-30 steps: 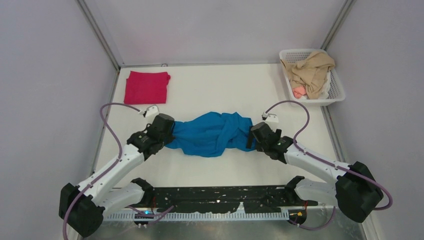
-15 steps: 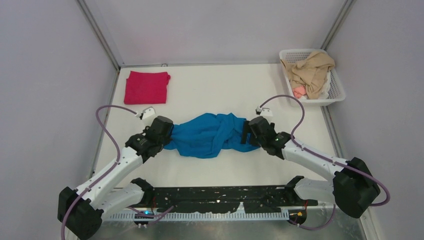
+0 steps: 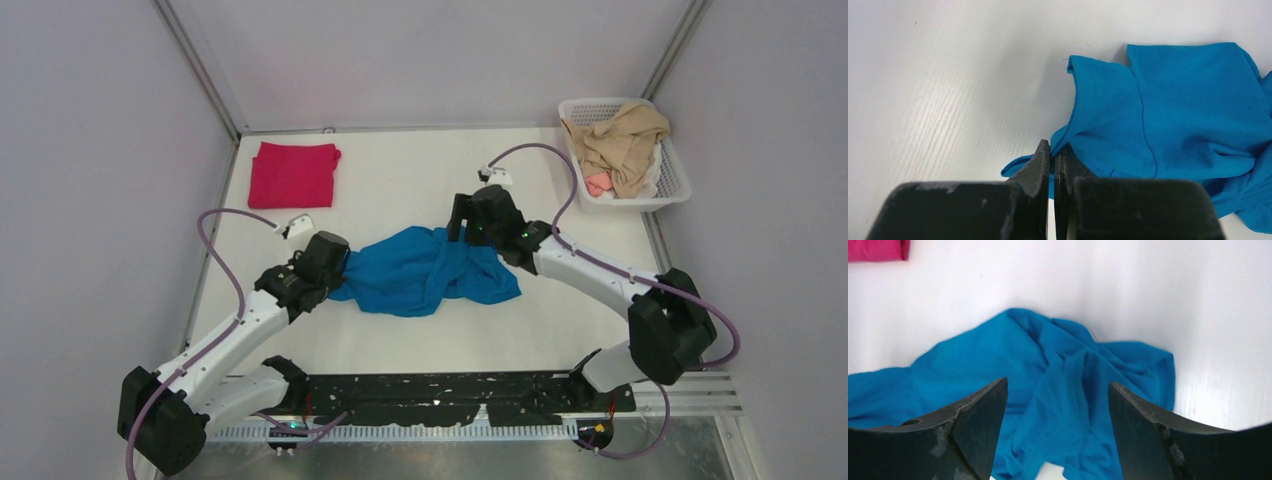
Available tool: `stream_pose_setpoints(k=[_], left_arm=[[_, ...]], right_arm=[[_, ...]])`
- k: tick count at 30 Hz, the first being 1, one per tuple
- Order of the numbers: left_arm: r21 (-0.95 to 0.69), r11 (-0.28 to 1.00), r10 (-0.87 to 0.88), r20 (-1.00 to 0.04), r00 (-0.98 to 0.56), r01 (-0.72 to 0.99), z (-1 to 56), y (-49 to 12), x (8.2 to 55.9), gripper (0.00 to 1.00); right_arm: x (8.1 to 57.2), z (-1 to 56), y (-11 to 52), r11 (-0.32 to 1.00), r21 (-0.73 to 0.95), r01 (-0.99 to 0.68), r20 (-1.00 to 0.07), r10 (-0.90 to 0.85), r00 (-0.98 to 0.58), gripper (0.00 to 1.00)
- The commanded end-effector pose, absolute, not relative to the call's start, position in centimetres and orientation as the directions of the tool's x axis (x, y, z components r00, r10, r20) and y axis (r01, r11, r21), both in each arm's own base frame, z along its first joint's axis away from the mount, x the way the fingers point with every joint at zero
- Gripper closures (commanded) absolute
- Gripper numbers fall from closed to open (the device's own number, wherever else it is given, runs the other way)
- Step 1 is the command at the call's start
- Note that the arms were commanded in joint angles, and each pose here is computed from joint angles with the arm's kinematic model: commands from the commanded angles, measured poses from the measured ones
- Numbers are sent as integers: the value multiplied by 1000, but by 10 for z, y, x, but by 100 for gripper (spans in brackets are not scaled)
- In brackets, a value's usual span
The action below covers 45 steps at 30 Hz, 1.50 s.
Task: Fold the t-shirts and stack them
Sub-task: Flatten out the tshirt
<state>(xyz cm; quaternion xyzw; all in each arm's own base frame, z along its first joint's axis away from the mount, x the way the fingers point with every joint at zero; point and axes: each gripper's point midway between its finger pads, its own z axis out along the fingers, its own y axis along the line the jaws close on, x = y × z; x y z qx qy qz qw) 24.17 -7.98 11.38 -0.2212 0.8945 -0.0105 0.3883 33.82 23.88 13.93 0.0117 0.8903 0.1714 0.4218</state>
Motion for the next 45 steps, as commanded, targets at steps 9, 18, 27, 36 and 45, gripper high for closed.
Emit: stream_pose_setpoints(k=[9, 18, 27, 36, 45], left_arm=[[-205, 903, -405, -700, -588, -377, 117, -83, 247, 100], [-199, 904, -401, -700, -590, -378, 117, -84, 248, 100], [-188, 901, -400, -710, -580, -392, 117, -78, 246, 100], [-219, 895, -414, -731, -542, -388, 136, -77, 249, 100], [-422, 890, -450, -873, -187, -170, 329, -77, 275, 100]], right_arm=[[384, 134, 263, 965, 249, -87, -742, 132, -658, 31], [379, 119, 257, 978, 195, -78, -733, 92, -674, 35], [375, 110, 256, 984, 167, -67, -708, 72, -703, 53], [375, 164, 248, 975, 204, -84, -801, 117, -587, 94], [352, 357, 208, 952, 240, -190, -952, 193, -236, 94]])
